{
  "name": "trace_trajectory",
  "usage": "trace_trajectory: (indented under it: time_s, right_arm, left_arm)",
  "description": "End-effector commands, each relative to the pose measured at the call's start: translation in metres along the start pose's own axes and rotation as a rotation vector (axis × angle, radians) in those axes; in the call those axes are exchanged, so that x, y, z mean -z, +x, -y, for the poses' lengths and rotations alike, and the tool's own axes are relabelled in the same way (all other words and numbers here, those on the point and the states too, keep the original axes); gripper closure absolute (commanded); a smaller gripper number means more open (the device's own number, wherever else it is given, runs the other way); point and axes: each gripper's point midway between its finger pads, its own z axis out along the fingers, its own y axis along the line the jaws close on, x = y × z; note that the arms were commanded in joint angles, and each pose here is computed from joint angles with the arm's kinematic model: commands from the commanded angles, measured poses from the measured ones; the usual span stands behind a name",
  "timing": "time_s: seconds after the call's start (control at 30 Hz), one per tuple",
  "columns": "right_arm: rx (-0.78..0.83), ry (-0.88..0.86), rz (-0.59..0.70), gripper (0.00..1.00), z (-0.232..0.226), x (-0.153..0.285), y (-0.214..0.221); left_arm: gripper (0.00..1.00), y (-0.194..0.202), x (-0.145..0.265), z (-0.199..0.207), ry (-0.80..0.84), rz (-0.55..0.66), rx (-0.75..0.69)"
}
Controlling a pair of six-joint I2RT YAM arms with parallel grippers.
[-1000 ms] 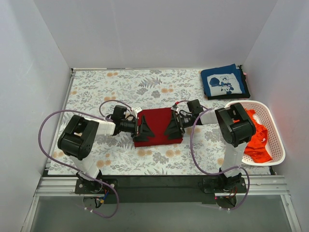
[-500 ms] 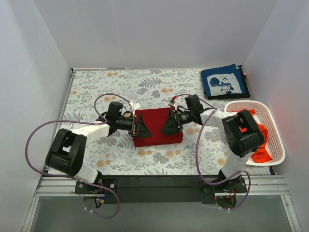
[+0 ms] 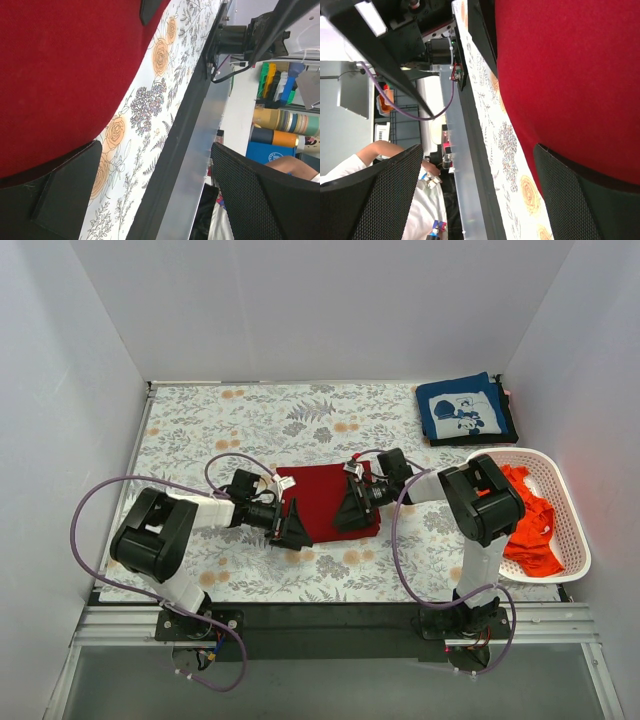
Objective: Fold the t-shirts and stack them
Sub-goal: Fold the tshirt
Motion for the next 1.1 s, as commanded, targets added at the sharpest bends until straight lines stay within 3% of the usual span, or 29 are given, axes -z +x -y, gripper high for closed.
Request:
trace_trajectory:
  time_s: [0.0,0.17,0.33,0.67,0.73,0.87,0.93,1.07]
  right_arm:
    - [-0.078,0.123,0.03,0.02,0.042,0.009,0.014]
    - [-0.017,0.138,0.025,0.02,0.031,0.027,0.017]
    - [-0.067,0.182,0.027,0.02,0.046,0.047,0.035]
    - [-0.045,0.211,0.017,0.02,0.043,0.06,0.036]
    - [-0.01,0.26,0.003,0.02,0.052,0.066,0.037]
    - [0.096,0.251,0.037,0.02,0.022,0.079,0.012]
    - [0.211,0.277,0.084,0.02,-0.007,0.091,-0.014]
    - [0.338,0.362,0.164,0.02,-0.035,0.11,-0.042]
  left_arm:
    - [0.07,-0.001,0.008,-0.032,-0.105,0.03,0.04]
    - [0.07,-0.005,0.012,-0.045,-0.126,0.044,0.107]
    - [0.07,-0.004,0.012,-0.05,-0.137,0.047,0.14]
    - [0.07,-0.01,0.013,-0.048,-0.142,0.061,0.119]
    - [0.07,-0.023,0.017,-0.037,-0.128,0.087,0.05]
    - [0.07,-0.073,0.039,0.016,-0.124,0.208,-0.196]
    - [0.07,-0.111,0.056,0.052,-0.178,0.304,-0.417]
    - [0.07,-0.138,0.057,0.087,-0.278,0.333,-0.713]
